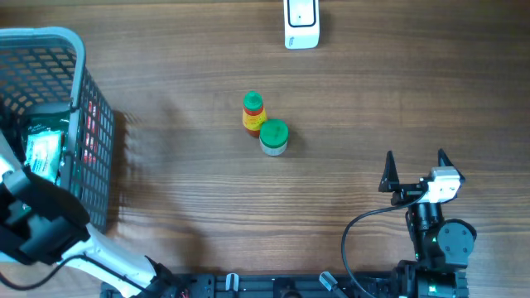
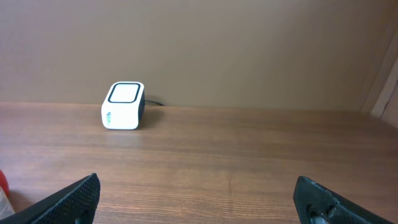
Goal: Scan the item barcode
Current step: 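Return the left gripper to the basket and grasp the Kleenex tissue pack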
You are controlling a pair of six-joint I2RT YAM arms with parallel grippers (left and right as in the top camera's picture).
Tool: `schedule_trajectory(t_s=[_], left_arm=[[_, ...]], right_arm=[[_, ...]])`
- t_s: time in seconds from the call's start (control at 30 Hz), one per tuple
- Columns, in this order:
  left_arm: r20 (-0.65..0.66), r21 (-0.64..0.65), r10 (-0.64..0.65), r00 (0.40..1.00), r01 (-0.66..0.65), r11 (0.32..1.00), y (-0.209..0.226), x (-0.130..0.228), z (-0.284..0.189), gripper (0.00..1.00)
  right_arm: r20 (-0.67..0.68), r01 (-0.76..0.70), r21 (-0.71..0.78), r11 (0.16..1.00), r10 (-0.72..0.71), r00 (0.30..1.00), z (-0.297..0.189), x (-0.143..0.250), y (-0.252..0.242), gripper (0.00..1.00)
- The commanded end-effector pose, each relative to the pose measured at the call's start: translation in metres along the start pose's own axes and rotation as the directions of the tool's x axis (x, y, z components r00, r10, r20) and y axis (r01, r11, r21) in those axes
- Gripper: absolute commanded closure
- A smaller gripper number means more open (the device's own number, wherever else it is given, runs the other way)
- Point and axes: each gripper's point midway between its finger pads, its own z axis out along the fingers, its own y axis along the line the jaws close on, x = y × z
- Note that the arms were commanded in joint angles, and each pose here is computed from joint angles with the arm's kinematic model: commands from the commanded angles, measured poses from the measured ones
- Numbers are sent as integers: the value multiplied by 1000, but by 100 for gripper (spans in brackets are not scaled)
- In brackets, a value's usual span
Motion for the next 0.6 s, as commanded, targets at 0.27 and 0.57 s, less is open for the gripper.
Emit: schedule_trajectory(t_s=[0.27,0.57], left_arm=[[131,-53,177,975,-171,984,-19,-8,38,3],[150,-103,224,963,-210,972,-10,3,69,3]], right_arm=[[4,-9,7,1000,9,1000,0,-1,-1,0],[4,-10,6,1000,10,1000,0,-1,-1,0]])
